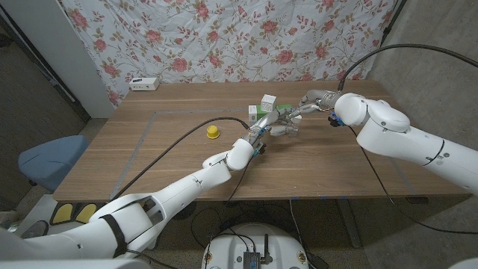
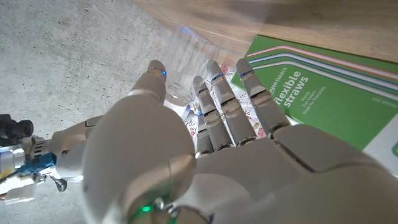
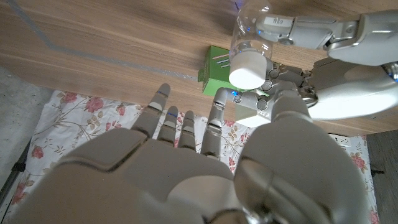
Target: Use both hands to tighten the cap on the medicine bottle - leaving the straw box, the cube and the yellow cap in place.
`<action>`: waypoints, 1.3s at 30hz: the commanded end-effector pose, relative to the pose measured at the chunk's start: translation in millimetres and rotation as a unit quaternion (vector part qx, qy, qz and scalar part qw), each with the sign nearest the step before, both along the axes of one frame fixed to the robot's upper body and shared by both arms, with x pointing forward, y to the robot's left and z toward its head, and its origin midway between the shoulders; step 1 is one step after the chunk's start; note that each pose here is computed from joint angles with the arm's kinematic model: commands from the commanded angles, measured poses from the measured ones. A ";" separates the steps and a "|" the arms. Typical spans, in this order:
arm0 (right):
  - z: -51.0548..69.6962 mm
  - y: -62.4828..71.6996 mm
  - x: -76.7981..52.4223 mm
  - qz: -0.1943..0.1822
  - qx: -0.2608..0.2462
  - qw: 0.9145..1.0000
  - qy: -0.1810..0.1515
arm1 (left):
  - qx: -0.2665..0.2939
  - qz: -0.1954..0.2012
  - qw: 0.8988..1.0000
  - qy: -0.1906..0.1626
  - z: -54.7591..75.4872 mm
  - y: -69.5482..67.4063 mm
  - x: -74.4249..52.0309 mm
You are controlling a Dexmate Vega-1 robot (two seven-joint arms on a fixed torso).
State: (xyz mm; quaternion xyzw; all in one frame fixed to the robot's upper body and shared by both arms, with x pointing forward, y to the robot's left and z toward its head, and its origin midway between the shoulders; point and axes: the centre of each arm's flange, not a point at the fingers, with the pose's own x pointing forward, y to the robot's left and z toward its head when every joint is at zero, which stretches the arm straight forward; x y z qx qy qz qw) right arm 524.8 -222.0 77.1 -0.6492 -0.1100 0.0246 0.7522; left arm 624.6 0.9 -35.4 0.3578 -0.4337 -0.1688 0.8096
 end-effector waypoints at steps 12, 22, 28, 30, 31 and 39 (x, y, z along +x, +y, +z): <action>6.2 -2.4 -7.3 0.016 -0.034 0.999 0.030 | 0.000 -0.004 1.000 -0.004 -3.4 -0.9 -2.2; 1.7 -2.3 -3.5 0.015 -0.038 0.999 0.021 | 0.002 -0.005 1.000 -0.005 -3.1 -1.9 -3.1; 0.6 -2.3 -0.8 0.017 -0.041 0.999 0.022 | 0.003 -0.006 1.000 -0.005 -2.5 -2.8 -3.1; 0.3 -2.2 0.2 0.018 -0.040 0.999 0.023 | 0.003 -0.005 1.000 -0.007 -1.9 -3.2 -2.8; 0.2 -2.2 0.6 0.018 -0.040 0.999 0.023 | 0.003 -0.005 1.000 -0.007 -1.6 -3.3 -2.7; -0.4 -2.4 1.8 0.020 -0.039 0.999 0.018 | 0.005 -0.006 1.000 -0.007 -0.4 -4.9 -1.7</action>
